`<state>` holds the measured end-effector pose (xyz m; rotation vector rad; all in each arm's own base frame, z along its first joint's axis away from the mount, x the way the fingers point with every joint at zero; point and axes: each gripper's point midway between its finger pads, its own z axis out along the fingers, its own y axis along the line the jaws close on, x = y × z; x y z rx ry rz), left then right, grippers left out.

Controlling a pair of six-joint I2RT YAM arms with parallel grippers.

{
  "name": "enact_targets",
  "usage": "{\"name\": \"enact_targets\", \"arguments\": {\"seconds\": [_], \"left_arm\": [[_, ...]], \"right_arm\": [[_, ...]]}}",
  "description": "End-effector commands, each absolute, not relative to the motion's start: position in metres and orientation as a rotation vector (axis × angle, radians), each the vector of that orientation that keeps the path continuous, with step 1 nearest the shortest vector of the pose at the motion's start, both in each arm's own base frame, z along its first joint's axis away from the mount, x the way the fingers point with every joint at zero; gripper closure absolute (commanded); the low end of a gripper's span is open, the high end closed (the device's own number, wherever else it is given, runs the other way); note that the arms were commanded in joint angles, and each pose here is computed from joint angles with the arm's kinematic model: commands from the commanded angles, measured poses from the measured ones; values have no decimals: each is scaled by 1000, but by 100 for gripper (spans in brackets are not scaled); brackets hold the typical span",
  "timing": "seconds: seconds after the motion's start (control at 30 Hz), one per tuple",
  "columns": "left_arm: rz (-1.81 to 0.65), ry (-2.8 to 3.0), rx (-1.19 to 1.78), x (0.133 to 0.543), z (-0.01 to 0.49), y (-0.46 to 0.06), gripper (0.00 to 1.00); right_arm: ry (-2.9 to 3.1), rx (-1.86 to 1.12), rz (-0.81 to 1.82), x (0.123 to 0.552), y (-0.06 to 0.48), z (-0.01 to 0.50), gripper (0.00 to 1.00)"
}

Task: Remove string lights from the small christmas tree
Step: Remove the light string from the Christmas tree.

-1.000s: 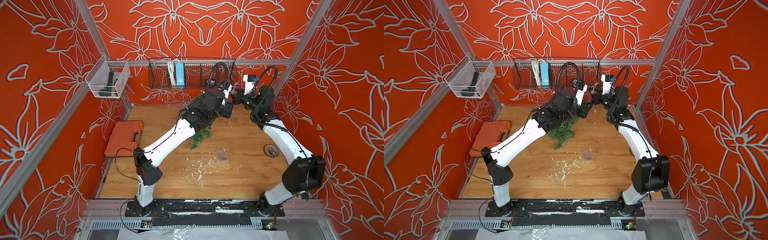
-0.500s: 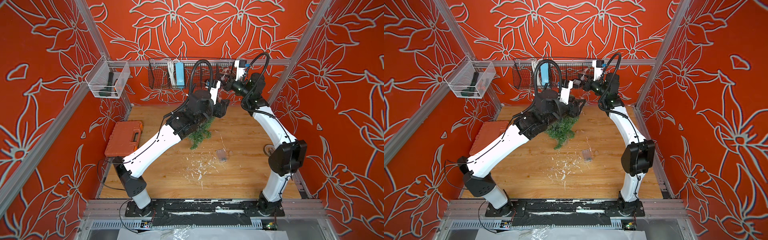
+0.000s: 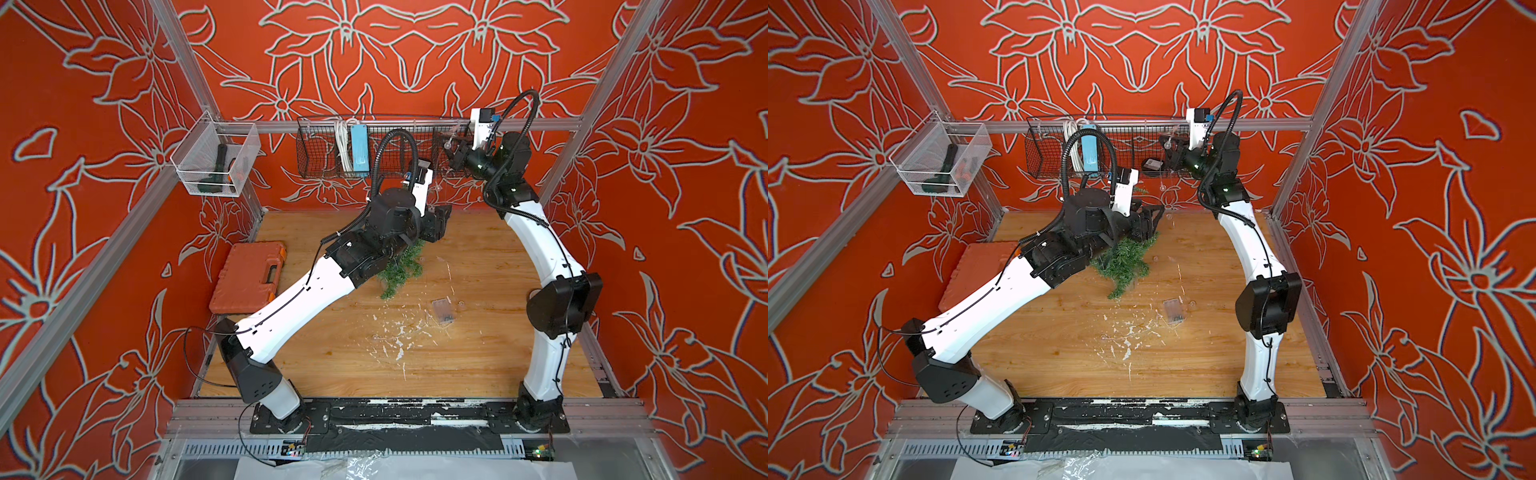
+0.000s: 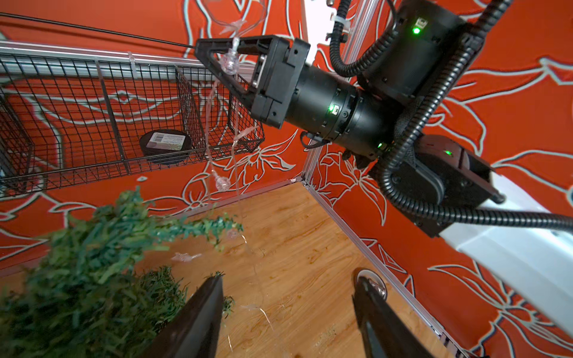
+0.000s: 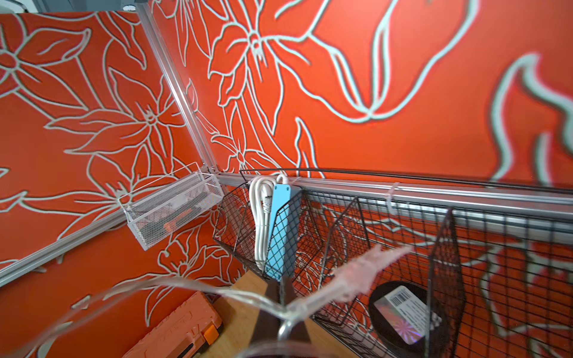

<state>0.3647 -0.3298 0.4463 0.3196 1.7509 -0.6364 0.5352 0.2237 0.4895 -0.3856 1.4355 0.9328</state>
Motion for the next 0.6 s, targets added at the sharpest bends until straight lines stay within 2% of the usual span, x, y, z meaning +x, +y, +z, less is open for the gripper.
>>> {"name": "enact_targets", "arguments": {"seconds": [0.0,0.13,0.47,0.57], "left_arm": [[-636,1685,275,361,471,-311,34],[-642,1675,262,369,478,-304,31],[-556,1667,215,431,501,-266,27],[-560,1658,187,430,503,-255,27]], "right_arm": [[1411,-357,858,537,195,506,100],[1428,-395,867,533,198,501,100],[1441,-436,882,532,204,503,100],[1455,-423,853,530,200,501,100]]}}
